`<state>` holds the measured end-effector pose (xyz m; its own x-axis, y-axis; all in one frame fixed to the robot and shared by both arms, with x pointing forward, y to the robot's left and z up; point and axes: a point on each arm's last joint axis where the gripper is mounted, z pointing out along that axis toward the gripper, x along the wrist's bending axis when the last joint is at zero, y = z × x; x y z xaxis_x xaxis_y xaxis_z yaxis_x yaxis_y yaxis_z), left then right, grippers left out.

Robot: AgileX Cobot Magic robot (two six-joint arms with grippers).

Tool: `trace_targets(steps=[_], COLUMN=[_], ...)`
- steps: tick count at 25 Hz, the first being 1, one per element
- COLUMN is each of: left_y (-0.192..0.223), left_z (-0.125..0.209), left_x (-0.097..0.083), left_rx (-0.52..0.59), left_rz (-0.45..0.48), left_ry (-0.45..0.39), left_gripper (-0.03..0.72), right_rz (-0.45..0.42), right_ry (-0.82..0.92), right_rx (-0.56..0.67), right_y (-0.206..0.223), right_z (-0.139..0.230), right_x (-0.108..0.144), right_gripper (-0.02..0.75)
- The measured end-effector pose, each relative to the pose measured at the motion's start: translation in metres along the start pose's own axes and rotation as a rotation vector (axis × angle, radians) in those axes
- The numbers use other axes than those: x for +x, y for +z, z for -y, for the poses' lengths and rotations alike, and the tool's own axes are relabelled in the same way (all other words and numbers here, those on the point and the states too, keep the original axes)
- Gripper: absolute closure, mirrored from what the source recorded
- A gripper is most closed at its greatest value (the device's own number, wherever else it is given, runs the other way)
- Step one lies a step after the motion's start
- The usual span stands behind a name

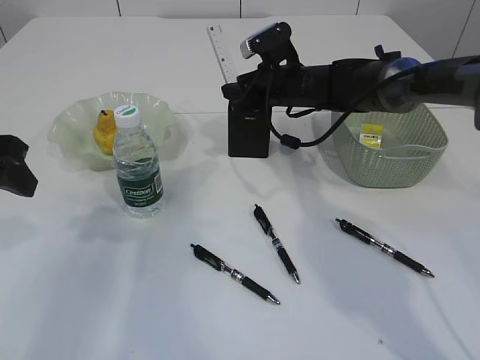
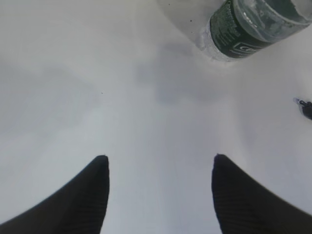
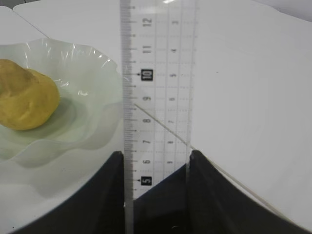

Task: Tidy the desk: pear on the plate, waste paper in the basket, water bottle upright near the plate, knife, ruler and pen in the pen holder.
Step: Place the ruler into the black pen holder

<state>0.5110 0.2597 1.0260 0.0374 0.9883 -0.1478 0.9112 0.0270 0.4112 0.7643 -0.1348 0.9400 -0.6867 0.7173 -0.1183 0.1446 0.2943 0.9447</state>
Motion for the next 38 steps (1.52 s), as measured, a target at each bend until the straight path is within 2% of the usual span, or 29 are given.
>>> trace_targets(steps=[22, 30, 33, 38], left_y=[0.000, 0.000, 0.000, 0.000], left_z=[0.000, 0.000, 0.000, 0.003], left_x=[0.000, 0.000, 0.000, 0.000], left_rx=[0.000, 0.000, 0.002, 0.032], left_rz=[0.000, 0.000, 0.000, -0.004], left_ry=[0.000, 0.000, 0.000, 0.003], left_gripper=[0.230, 0.231, 0.231, 0.231], right_rz=[0.002, -0.026, -0.063, -0.112], right_ry=[0.053, 0.062, 0.054, 0.012], right_rx=[-0.005, -0.020, 0.025, 0.170], right_y=[-0.001, -0.033, -0.048, -0.081], right_z=[-0.003, -0.059, -0.079, -0.106], right_x=[0.000, 0.000, 0.005, 0.014], right_gripper=[0.414, 0.411, 0.411, 0.412])
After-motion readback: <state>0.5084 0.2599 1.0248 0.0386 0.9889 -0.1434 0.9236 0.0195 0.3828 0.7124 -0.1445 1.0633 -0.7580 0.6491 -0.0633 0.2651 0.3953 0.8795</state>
